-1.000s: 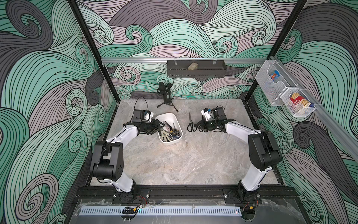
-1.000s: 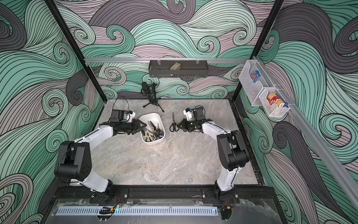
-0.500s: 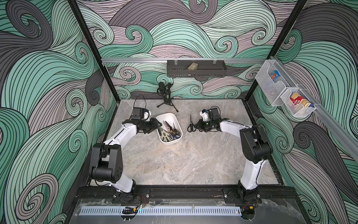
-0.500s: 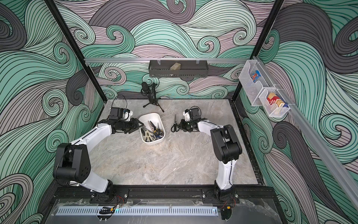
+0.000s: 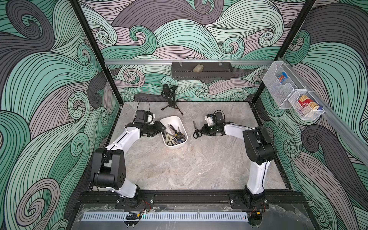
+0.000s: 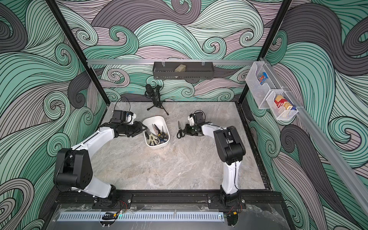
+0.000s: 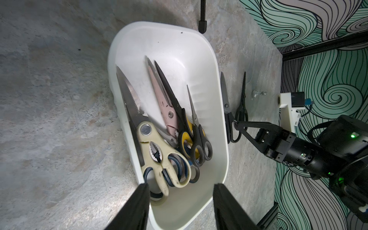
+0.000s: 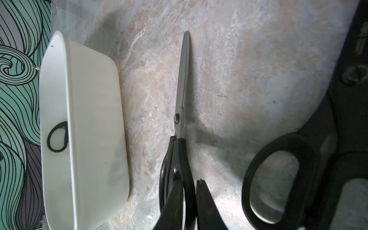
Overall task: Take the scissors out of the storage box
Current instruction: Place the scissors at the center of the board, then adjust the storage box at the center of the board.
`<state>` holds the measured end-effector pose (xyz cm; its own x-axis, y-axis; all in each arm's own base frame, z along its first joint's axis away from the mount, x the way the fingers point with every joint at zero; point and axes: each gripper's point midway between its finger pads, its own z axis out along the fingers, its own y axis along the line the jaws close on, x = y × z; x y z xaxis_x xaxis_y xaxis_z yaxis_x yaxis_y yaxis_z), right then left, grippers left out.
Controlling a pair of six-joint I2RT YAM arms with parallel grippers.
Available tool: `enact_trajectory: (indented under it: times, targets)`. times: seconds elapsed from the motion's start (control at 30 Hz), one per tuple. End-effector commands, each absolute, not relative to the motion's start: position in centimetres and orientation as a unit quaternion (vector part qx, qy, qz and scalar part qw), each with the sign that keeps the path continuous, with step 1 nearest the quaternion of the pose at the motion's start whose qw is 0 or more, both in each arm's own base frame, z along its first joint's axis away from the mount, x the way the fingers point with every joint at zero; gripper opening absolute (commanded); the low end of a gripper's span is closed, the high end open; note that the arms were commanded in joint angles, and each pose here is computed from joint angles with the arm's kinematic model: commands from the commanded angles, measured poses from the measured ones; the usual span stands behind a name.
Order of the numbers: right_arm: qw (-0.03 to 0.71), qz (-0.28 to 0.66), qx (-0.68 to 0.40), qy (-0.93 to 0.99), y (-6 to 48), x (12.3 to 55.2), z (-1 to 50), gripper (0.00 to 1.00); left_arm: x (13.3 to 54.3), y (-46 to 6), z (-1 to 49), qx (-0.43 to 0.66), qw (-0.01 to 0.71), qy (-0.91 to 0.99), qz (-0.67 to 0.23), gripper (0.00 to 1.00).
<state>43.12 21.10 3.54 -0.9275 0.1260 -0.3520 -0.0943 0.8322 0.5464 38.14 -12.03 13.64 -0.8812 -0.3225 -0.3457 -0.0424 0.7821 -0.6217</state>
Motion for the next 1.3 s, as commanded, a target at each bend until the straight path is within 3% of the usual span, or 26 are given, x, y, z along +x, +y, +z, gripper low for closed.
enact_trajectory:
  times: [0.0,0.23,0.4,0.6,0.87,1.27]
  targets:
    - [0.199,0.280,0.008,0.939,21.1,43.8,3.4,0.17,37.7,-12.0,14.4,-0.091,0.228,0.918,-0.312,0.55]
    - [0.195,0.270,0.013,0.943,20.8,43.8,2.6,0.20,37.7,-12.1,14.5,-0.091,0.229,0.917,-0.315,0.55]
    - [0.193,0.268,0.013,0.944,20.8,43.6,2.4,0.28,37.6,-12.1,14.5,-0.090,0.230,0.916,-0.316,0.55]
    - [0.216,0.259,-0.001,0.941,20.7,43.6,4.7,0.33,37.6,-12.2,14.8,-0.088,0.234,0.915,-0.317,0.55]
    - [0.219,0.334,-0.075,0.914,25.7,40.4,9.8,0.51,38.0,-12.0,14.3,-0.100,0.229,0.914,-0.320,0.54]
    - [0.196,0.355,-0.135,0.904,30.9,38.7,9.2,0.54,37.5,-8.7,13.5,-0.166,0.224,0.899,-0.337,0.54]
